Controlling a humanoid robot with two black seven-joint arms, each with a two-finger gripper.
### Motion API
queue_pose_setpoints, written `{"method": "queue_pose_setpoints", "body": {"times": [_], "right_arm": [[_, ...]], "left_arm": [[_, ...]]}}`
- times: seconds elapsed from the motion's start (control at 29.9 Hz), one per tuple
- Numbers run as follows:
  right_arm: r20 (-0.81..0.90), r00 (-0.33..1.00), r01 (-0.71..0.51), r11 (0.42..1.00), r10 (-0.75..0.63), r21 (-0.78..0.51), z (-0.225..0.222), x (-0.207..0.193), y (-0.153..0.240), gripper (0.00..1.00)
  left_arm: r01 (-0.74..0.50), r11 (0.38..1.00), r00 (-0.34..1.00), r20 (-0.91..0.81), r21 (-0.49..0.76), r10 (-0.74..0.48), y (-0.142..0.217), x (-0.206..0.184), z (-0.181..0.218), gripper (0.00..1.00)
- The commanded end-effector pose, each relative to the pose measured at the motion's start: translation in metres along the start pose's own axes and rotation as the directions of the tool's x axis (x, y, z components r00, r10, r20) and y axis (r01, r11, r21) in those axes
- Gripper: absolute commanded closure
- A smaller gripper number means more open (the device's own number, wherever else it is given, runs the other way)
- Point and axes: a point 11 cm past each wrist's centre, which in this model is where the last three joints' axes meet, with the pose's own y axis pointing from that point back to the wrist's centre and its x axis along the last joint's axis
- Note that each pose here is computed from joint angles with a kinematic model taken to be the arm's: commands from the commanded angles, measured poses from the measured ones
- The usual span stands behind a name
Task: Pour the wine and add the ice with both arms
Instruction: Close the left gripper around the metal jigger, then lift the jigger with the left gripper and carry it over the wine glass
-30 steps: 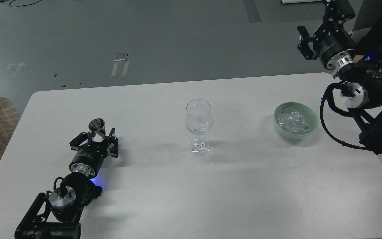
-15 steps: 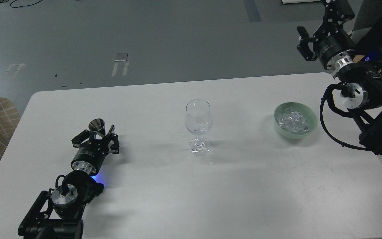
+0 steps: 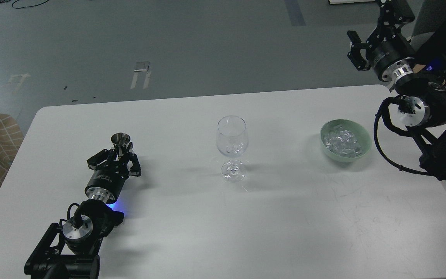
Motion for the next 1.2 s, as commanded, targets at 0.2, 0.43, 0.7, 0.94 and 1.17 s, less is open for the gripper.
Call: {"method": "queue_pose_setpoints", "body": {"times": [0.2,0.43,0.7,0.94,1.17], "right_arm": [[0.001,1.000,0.001,1.000,-0.001,0.000,0.000,-0.001,0.000,0.00],[0.002,1.000,0.001,1.000,-0.001,-0.001,0.001,-0.001,0.000,0.00],[-0.002,1.000,-0.008,1.000,0.008,0.000,0.000,0.001,0.000,0.00],[0.002,1.000,-0.006,1.000,0.006,-0.001,0.002,-0.002,-0.001,0.00],[-0.001,1.000,-0.008,1.000,0.008,-0.004,0.002,-0.002,-0.001,0.00]], "left_arm": [[0.060,0.998,0.998,-0.012,-0.011,-0.060,0.000,-0.007,0.000,0.86],[0.081,0.997,0.997,-0.019,-0.014,-0.081,-0.001,-0.010,-0.001,0.95],[0.131,0.991,0.991,-0.007,0.007,-0.131,-0.008,-0.026,-0.004,1.00],[0.179,0.984,0.983,0.029,0.015,-0.179,-0.014,-0.046,0.004,1.00],[0.255,0.965,0.965,0.052,0.052,-0.258,-0.021,-0.078,0.000,1.00]]}}
